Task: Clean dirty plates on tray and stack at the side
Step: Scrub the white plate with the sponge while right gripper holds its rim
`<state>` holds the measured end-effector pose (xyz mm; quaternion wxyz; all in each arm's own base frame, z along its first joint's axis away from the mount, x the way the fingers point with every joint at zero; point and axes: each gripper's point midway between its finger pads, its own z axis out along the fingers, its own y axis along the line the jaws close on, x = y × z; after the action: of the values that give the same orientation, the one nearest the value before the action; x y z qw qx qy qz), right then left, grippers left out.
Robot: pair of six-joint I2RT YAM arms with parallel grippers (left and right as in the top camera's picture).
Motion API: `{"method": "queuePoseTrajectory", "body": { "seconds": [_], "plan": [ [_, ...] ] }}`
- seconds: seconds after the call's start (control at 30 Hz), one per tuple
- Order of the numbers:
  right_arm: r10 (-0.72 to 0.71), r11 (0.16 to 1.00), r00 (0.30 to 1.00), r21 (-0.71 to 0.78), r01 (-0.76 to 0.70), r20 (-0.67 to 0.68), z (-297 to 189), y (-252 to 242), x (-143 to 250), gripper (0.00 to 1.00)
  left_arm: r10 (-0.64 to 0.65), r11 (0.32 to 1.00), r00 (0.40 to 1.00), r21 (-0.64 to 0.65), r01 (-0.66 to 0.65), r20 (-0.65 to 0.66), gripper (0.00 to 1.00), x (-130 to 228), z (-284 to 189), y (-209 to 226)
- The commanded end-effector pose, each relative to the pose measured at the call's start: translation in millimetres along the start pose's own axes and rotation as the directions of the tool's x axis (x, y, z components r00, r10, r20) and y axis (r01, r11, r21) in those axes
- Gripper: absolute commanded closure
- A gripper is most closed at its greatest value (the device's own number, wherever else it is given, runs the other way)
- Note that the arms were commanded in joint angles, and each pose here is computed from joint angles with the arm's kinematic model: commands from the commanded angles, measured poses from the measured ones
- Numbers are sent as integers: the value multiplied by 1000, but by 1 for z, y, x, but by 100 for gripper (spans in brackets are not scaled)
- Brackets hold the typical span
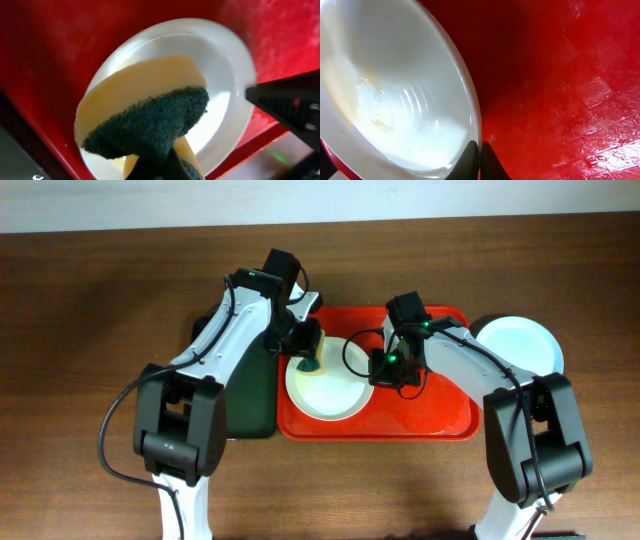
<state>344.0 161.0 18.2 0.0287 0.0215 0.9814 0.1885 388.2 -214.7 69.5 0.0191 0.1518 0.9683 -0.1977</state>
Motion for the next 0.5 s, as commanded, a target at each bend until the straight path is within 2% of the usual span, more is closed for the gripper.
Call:
{"method": "queuePoseTrajectory", "body": {
  "seconds": [0.0, 0.07, 0.3, 0.47],
  "plan": [
    [-16, 1000, 1000, -16, 16, 1, -1, 7, 0, 96, -9, 996, 999, -89, 6, -35, 100, 10, 11, 17],
    [-16, 1000, 1000, -16, 16, 1, -1, 7, 0, 96, -37, 992, 998, -125, 30, -53, 100, 16, 19, 27],
    [-16, 1000, 1000, -16, 16, 2, -1, 7, 0, 96, -77, 990, 984, -127, 57, -158, 100, 35, 63, 43],
    [-17, 1000, 1000, -16, 17, 2, -1, 7, 0, 96, -71, 997, 964, 0, 73, -258, 100, 52, 98, 20]
  ]
}}
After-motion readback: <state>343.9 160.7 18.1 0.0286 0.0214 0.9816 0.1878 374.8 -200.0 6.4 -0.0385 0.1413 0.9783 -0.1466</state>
